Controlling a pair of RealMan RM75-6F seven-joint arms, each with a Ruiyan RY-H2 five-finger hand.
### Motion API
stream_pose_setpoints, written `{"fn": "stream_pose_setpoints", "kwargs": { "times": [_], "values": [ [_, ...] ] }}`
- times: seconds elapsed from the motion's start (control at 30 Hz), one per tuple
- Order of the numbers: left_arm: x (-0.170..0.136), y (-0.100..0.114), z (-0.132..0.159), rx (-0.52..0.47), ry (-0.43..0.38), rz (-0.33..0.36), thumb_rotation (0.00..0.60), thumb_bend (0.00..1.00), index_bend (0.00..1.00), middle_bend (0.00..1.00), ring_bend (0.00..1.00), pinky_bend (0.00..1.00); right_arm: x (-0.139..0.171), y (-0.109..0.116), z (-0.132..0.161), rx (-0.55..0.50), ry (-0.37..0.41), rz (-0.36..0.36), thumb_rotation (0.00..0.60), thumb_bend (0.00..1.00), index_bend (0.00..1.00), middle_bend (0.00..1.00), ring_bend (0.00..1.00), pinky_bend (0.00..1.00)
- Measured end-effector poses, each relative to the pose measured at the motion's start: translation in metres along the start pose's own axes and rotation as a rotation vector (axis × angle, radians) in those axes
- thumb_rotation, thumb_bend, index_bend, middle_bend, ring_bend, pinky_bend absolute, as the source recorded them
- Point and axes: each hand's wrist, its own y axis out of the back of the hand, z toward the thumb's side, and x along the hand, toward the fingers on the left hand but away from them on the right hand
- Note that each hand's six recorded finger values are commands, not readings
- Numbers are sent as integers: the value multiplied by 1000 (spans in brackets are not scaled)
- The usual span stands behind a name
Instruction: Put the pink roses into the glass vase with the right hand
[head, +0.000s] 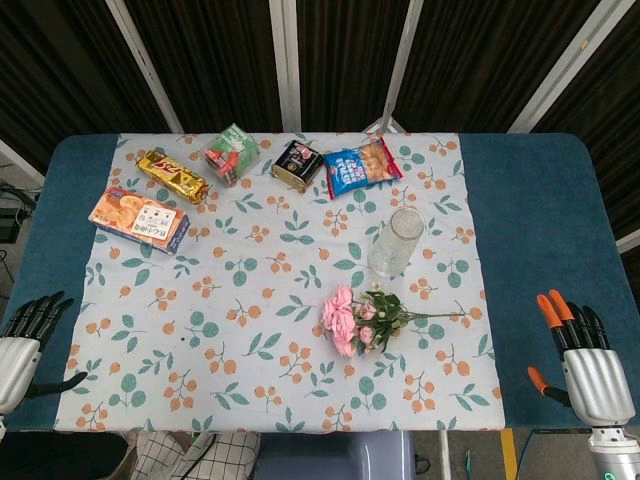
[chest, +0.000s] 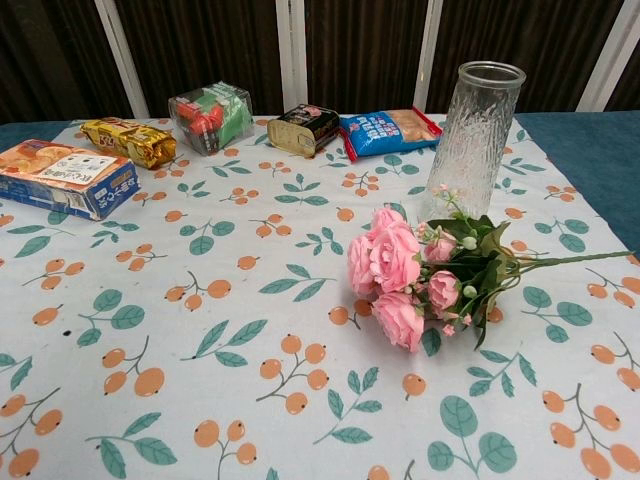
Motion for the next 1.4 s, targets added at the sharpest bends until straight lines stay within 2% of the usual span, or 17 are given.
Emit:
{"fn": "stream_pose_setpoints", "kwargs": {
  "times": [0.5, 0.7, 0.9, 1.13, 1.4],
  "values": [
    [1, 1, 3, 7, -16, 20, 600, 0, 0, 0, 0, 0, 3, 3, 4, 2, 17, -13, 600, 280, 0, 0, 0, 0],
    [1, 2, 3, 8, -18, 26, 600, 0, 0, 0, 0, 0, 1, -3, 15, -41, 36, 15, 600, 279, 0, 0, 0, 0],
    [0, 2, 1, 0, -14, 24, 600, 0, 0, 0, 0, 0, -7, -20, 42, -102, 85, 104, 600, 278, 0, 0, 0, 0],
    [-2, 2, 1, -5, -13, 17, 600, 0, 0, 0, 0, 0, -28, -49, 92, -148, 182, 207, 600, 278, 0, 0, 0, 0],
    [-1, 1, 1, -13, -13, 9, 600, 0, 0, 0, 0, 0, -60, -73, 132, -167, 249, 221, 600, 279, 0, 0, 0, 0]
  ]
}}
